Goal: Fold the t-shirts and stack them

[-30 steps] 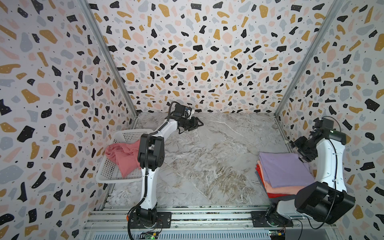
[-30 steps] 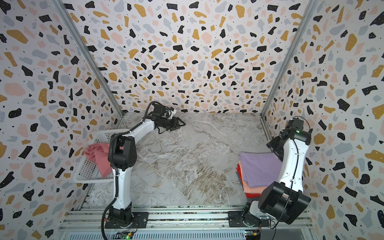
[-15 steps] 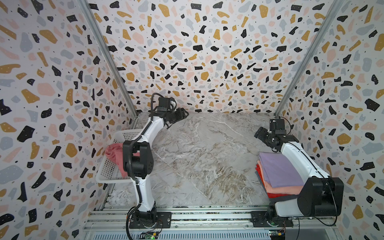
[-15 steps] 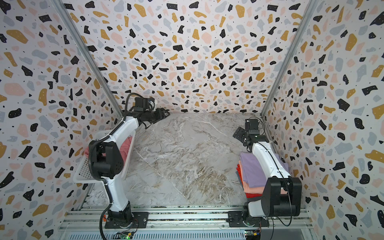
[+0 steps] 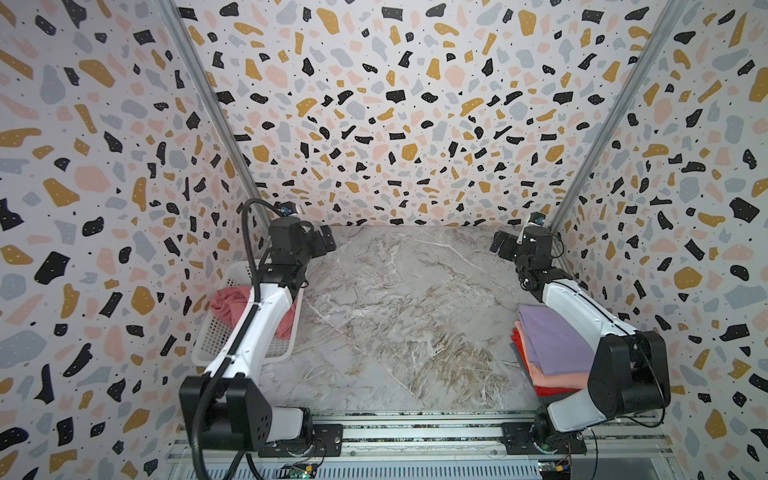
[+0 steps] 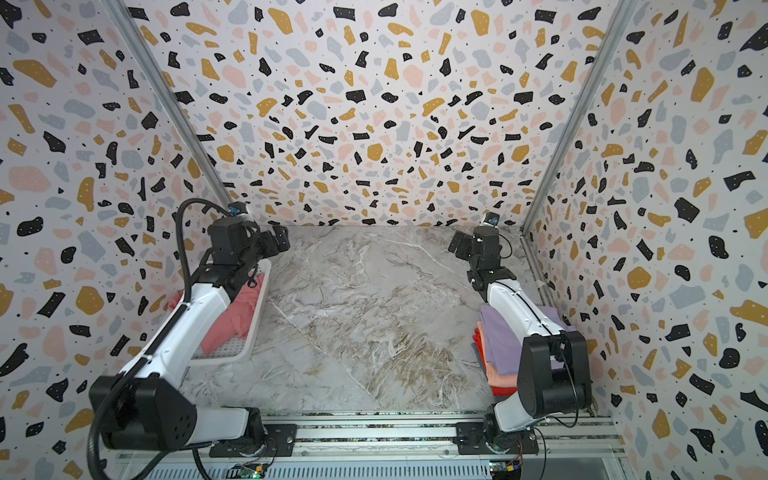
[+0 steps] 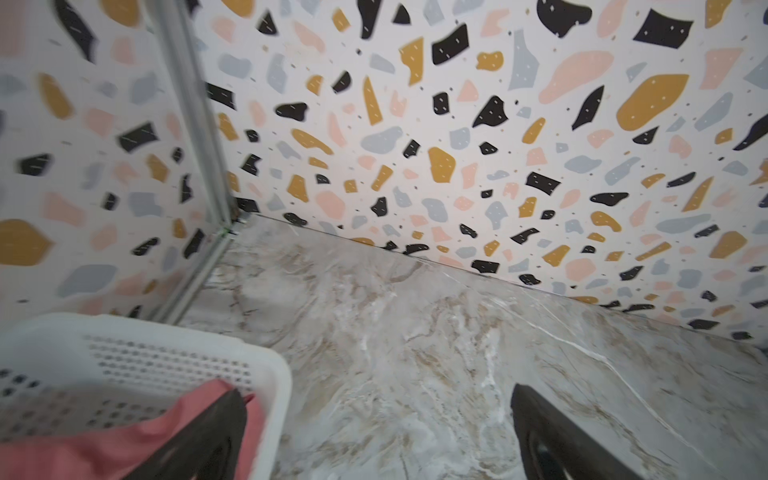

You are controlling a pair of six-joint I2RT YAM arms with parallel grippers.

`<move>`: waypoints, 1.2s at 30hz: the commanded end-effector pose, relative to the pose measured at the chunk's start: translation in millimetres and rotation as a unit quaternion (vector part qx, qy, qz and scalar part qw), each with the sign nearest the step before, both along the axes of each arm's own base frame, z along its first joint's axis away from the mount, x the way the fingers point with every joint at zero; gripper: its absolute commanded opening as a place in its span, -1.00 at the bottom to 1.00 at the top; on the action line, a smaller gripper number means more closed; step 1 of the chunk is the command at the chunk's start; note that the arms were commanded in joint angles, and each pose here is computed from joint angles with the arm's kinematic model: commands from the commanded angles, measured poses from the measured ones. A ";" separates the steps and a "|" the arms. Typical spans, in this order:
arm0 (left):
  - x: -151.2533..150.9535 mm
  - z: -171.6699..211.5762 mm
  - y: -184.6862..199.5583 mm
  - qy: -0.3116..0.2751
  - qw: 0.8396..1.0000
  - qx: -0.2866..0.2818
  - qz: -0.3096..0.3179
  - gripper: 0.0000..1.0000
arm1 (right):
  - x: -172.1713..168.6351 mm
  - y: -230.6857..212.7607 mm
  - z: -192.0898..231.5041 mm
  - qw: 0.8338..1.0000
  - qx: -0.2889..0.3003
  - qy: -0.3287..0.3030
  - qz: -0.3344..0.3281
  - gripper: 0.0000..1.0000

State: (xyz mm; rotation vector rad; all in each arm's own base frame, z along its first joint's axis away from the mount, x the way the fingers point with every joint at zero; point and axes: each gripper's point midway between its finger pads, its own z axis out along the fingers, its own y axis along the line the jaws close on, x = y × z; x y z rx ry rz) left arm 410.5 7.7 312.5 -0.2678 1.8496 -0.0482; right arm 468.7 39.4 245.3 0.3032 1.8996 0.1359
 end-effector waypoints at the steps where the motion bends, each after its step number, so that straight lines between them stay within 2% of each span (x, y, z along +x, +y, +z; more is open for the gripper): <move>1: -23.8 22.7 35.3 -0.095 0.990 0.061 0.089 0.99 | -12.8 -14.8 14.8 0.999 -0.032 -0.031 -0.026 0.98; 4: -37.3 -2.4 40.7 -0.114 0.985 0.082 0.101 0.99 | -23.5 -14.9 3.7 0.998 -0.057 -0.028 -0.013 0.98; 7: -49.1 -32.7 58.4 -0.122 0.977 0.074 0.157 0.99 | -36.6 -16.6 -2.0 0.996 -0.079 -0.032 -0.005 0.98; 10: -50.8 -61.0 57.7 -0.125 0.978 0.068 0.154 0.99 | -49.9 -17.9 -2.6 0.993 -0.104 -0.047 0.005 0.98; 14: -54.4 -98.8 67.4 -0.111 0.974 0.064 0.186 0.99 | -68.8 -21.7 -3.2 0.987 -0.136 -0.088 0.006 0.98; 17: -53.6 -116.7 65.7 -0.117 0.975 0.065 0.179 1.00 | -77.0 -26.1 -12.5 0.985 -0.150 -0.080 0.003 0.98; 21: -47.3 -115.8 67.0 -0.131 0.971 0.083 0.182 0.99 | -80.4 -33.6 -31.6 0.985 -0.165 -0.049 -0.009 0.98; 25: -28.4 -121.5 63.3 -0.125 0.972 0.109 0.165 0.99 | -85.4 -39.7 -33.1 0.984 -0.160 -0.072 -0.027 0.98; 28: -16.9 -131.8 51.8 -0.116 0.980 0.100 0.130 0.99 | -82.8 -46.4 -39.6 0.984 -0.162 -0.058 -0.044 0.98; 36: -20.1 -146.2 39.4 -0.109 0.987 0.059 0.098 0.99 | -71.2 -56.9 -46.7 0.984 -0.158 -0.034 -0.073 0.98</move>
